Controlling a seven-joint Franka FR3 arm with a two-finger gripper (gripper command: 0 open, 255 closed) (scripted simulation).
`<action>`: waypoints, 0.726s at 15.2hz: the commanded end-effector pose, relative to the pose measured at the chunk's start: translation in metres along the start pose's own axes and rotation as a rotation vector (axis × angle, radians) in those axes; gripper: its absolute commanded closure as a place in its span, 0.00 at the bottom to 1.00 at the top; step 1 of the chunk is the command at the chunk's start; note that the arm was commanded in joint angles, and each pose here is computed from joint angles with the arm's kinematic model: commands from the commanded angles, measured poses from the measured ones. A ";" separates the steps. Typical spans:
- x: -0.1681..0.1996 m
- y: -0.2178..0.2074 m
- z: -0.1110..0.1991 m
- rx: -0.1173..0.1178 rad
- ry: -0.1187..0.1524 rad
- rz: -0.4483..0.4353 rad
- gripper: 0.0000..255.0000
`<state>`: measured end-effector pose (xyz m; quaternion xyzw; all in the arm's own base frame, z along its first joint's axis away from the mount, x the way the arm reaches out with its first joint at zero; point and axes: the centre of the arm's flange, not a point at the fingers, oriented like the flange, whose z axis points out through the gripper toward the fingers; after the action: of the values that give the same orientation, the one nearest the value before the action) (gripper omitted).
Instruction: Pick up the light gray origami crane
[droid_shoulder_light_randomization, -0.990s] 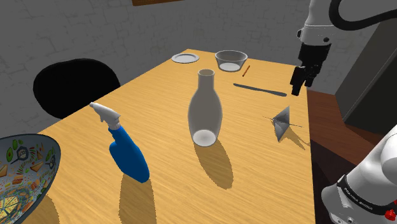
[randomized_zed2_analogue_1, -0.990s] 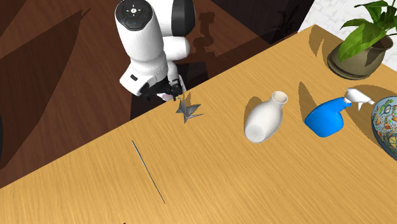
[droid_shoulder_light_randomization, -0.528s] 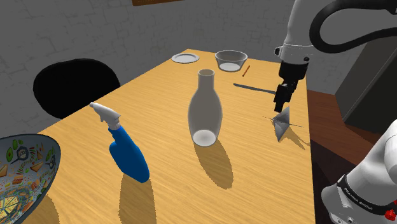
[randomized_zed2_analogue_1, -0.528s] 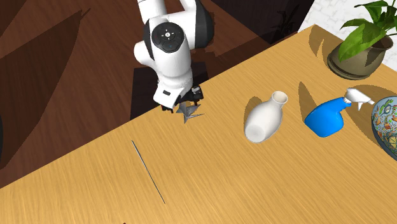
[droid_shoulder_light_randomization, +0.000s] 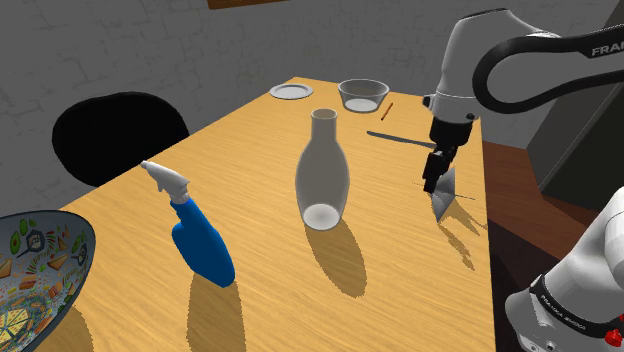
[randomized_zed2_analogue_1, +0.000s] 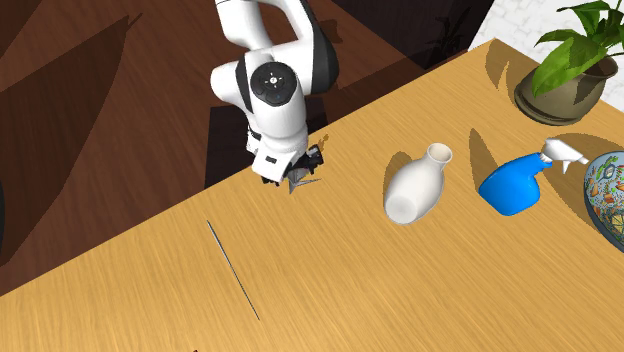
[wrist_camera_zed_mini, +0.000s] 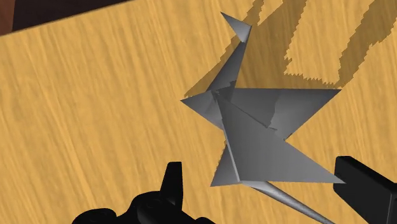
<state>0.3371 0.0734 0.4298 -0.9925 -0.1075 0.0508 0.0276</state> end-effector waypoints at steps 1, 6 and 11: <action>0.000 -0.001 0.004 0.000 0.000 0.000 0.00; 0.000 -0.001 0.004 0.000 0.000 0.000 1.00; 0.000 -0.001 0.004 0.000 0.000 0.000 1.00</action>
<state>0.3366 0.0747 0.4268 -0.9926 -0.1076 0.0494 0.0277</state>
